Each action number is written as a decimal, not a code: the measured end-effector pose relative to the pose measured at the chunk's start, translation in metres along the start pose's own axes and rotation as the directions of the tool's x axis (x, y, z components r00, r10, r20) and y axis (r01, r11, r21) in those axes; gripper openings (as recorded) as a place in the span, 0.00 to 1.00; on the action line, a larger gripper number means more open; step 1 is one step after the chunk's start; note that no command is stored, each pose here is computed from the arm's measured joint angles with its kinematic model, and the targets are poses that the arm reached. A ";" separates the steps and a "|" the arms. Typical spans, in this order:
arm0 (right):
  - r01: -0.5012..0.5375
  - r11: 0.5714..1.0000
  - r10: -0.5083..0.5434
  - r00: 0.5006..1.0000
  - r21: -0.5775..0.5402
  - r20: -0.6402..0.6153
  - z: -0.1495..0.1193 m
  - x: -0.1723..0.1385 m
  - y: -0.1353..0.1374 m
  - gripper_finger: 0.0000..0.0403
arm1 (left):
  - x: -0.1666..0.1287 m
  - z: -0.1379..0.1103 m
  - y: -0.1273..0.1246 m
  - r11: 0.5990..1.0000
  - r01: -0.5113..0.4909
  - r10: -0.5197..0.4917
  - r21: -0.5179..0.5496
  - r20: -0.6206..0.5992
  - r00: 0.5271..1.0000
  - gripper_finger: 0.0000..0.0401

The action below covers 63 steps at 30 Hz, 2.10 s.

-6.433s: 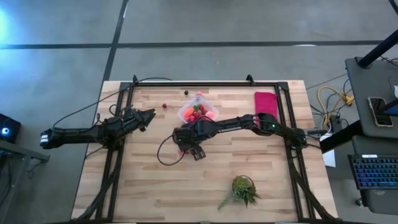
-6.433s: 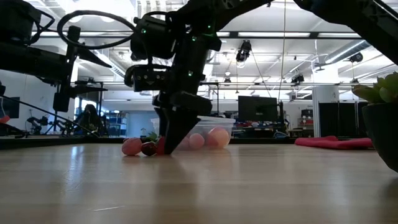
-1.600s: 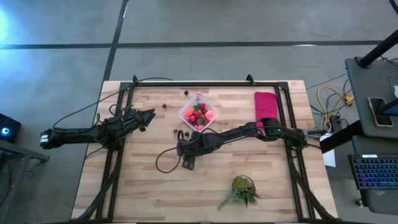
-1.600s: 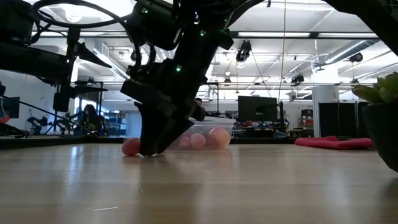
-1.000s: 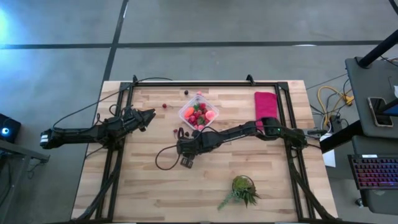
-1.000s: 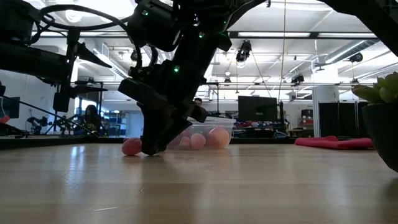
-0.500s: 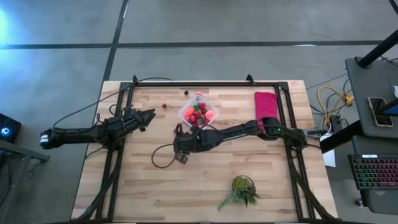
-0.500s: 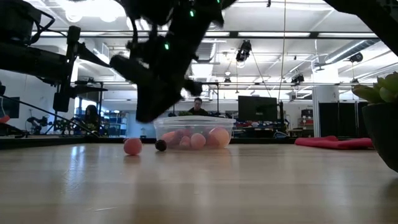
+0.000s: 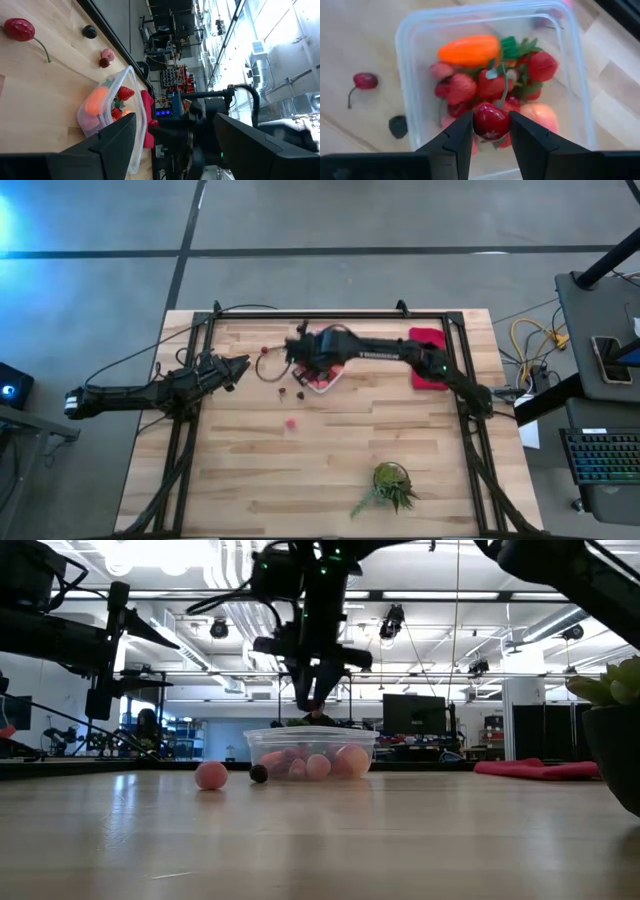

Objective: Pick and placing Produce into tupperware
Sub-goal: Put the red cherry into the transparent container, then put the blackberry into the transparent container

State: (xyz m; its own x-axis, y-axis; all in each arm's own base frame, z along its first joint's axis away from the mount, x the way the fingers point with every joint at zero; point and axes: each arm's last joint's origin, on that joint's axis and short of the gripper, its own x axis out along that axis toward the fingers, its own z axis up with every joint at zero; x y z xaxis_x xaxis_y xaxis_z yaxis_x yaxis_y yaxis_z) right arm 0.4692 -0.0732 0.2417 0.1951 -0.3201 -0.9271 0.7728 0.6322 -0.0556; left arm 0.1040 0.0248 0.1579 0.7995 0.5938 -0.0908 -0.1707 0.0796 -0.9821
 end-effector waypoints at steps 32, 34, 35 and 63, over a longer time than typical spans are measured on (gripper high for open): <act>-0.208 0.822 0.226 0.974 -0.529 -0.032 -0.051 -0.008 0.066 0.57 | 0.000 0.001 0.000 1.000 -0.002 0.002 0.000 0.020 1.000 0.64; -0.196 0.805 0.229 0.973 -0.560 -0.011 -0.056 -0.007 0.071 0.56 | 0.000 0.001 0.000 1.000 -0.002 0.002 0.000 0.020 1.000 0.64; -0.189 0.795 0.231 0.973 -0.576 -0.001 -0.056 -0.006 0.072 0.56 | 0.000 0.001 0.000 1.000 -0.002 0.002 0.000 0.020 1.000 0.64; -0.182 0.813 0.256 0.965 -0.553 0.060 -0.041 0.037 0.071 0.55 | 0.000 0.001 0.000 1.000 -0.002 0.002 0.000 0.019 1.000 0.64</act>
State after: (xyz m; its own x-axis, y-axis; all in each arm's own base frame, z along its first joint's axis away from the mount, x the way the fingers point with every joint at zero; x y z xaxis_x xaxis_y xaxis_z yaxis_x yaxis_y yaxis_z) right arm 0.5059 -0.0113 0.1878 0.4224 -0.1887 -0.8865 0.2586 0.9625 -0.0817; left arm 0.1036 0.0253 0.1580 0.7880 0.6092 -0.0891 -0.1718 0.0786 -0.9820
